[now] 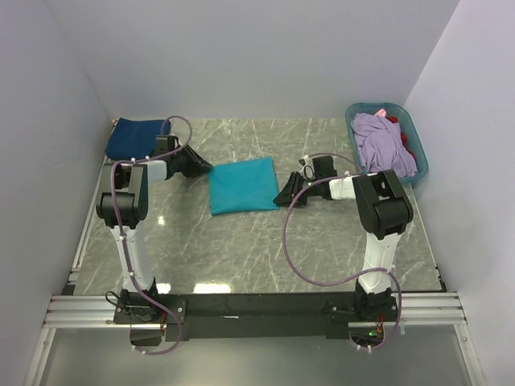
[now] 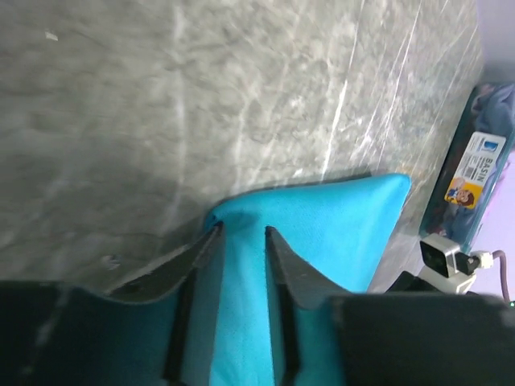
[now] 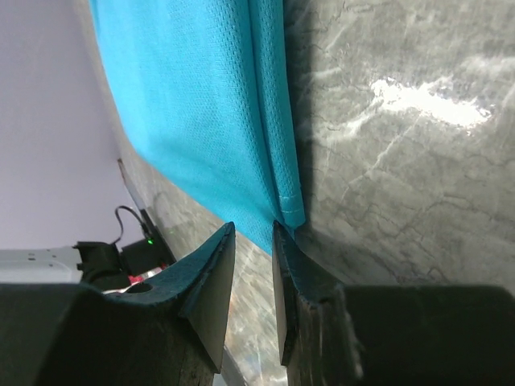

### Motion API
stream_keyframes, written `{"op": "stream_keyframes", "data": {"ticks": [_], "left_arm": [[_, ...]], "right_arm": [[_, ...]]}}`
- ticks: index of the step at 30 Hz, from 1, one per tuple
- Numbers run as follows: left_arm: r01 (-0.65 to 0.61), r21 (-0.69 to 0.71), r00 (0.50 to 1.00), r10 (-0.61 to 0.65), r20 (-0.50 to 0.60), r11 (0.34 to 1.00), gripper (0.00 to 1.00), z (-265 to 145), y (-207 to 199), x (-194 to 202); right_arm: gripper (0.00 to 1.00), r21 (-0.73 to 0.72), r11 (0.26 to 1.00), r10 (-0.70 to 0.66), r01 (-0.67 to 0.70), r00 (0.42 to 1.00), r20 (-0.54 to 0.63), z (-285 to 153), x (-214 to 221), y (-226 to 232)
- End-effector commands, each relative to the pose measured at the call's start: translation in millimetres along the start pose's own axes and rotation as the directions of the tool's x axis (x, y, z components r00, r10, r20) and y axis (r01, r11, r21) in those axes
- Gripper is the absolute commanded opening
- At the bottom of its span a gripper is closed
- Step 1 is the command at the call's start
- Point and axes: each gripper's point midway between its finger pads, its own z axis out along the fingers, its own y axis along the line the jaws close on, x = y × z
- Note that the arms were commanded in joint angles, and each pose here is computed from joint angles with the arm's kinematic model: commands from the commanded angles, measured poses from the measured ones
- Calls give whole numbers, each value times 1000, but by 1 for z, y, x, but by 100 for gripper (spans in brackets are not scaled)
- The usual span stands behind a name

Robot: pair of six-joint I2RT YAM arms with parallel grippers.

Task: Fold and stack the t-shirts
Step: Fold the tshirt

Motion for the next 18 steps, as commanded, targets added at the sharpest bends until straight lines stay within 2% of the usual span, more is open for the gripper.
{"op": "stream_keyframes", "data": {"ticks": [1, 4, 7, 8, 10, 11, 12, 13, 14, 16, 18], "left_arm": [[-40, 68, 999, 39, 24, 997, 34, -17, -28, -15], [-81, 82, 995, 75, 70, 993, 40, -44, -56, -26], [-125, 11, 981, 122, 150, 992, 46, -84, -71, -37], [-151, -40, 972, 156, 174, 988, 48, -106, -74, -37], [-152, -172, 945, 194, 264, 973, 53, -131, -62, -51], [-172, -208, 928, 229, 294, 963, 57, -152, -64, -51], [-157, -265, 928, 234, 291, 951, 66, -163, -54, -47], [-151, -335, 906, 266, 329, 930, 69, -182, -46, -51], [-153, -353, 906, 273, 322, 923, 71, -189, -43, -46], [-135, -440, 895, 300, 330, 888, 80, -210, -24, -38], [-124, -483, 892, 311, 328, 867, 88, -221, -12, -31]], "right_arm": [[33, 2, 993, -116, 116, 993, 7, -3, -11, 18], [34, 55, 975, -215, 215, 977, -2, -8, -9, 34], [39, 96, 934, -345, 344, 938, -5, -11, -5, 63], [41, 154, 915, -377, 372, 926, 4, -15, -6, 68], [45, 178, 856, -493, 486, 870, -7, -7, 1, 95], [46, 241, 826, -524, 510, 851, -5, -7, 1, 96], [47, 264, 791, -571, 552, 821, -8, -5, 1, 103], [48, 256, 754, -621, 605, 783, -22, 5, 13, 122], [48, 275, 730, -644, 626, 764, -30, 9, 16, 126], [52, 312, 640, -732, 702, 681, -30, 21, 24, 151], [54, 373, 557, -783, 742, 619, -64, 31, 26, 155]]}}
